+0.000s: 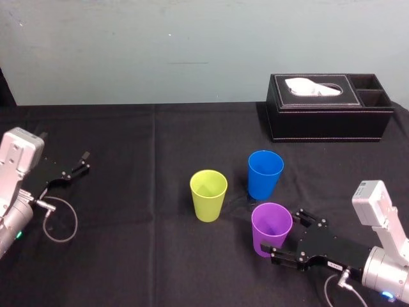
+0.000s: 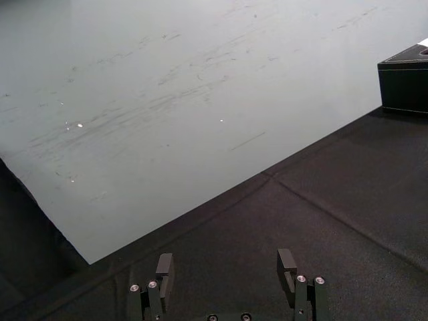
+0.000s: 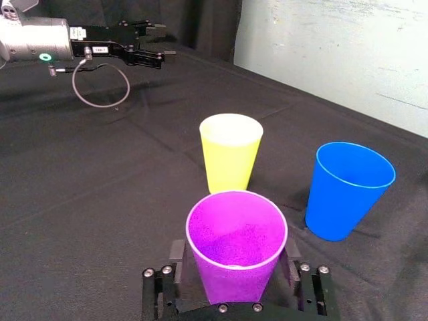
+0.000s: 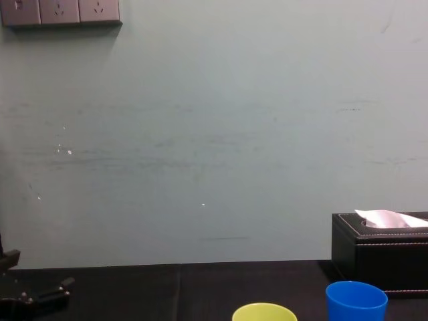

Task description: Stack the three plastic cups sequentially using one hand.

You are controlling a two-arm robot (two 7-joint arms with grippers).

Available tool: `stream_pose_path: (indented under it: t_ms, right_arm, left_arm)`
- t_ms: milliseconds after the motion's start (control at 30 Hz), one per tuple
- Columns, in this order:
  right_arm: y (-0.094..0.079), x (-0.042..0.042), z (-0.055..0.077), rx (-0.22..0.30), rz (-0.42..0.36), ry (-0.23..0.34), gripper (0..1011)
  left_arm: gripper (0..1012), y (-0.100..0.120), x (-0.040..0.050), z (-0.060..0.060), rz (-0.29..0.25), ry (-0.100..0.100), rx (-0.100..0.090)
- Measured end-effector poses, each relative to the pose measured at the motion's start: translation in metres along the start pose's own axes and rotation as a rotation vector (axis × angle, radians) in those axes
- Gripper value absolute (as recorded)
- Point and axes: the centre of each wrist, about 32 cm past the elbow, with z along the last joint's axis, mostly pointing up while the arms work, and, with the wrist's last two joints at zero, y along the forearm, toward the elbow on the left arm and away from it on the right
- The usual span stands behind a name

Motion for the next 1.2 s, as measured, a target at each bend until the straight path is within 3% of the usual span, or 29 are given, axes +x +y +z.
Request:
stream_pose_path:
  t_ms: [133, 367, 1200]
  right_arm:
    - [-0.0001, 0.0000, 0.0000, 0.000, 0.000, -0.001, 797]
    - [-0.0004, 0.0001, 0.0002, 0.000, -0.001, -0.002, 736]
    - [-0.0016, 0.0003, 0.0026, -0.002, -0.014, -0.005, 715]
  left_arm:
    - [1010, 0.0000, 0.0000, 0.0000, 0.000, 0.000, 0.000]
    - [1010, 0.0000, 0.0000, 0.0000, 0.000, 0.000, 0.000]
    - [1010, 0.0000, 0.0000, 0.0000, 0.000, 0.000, 0.000]
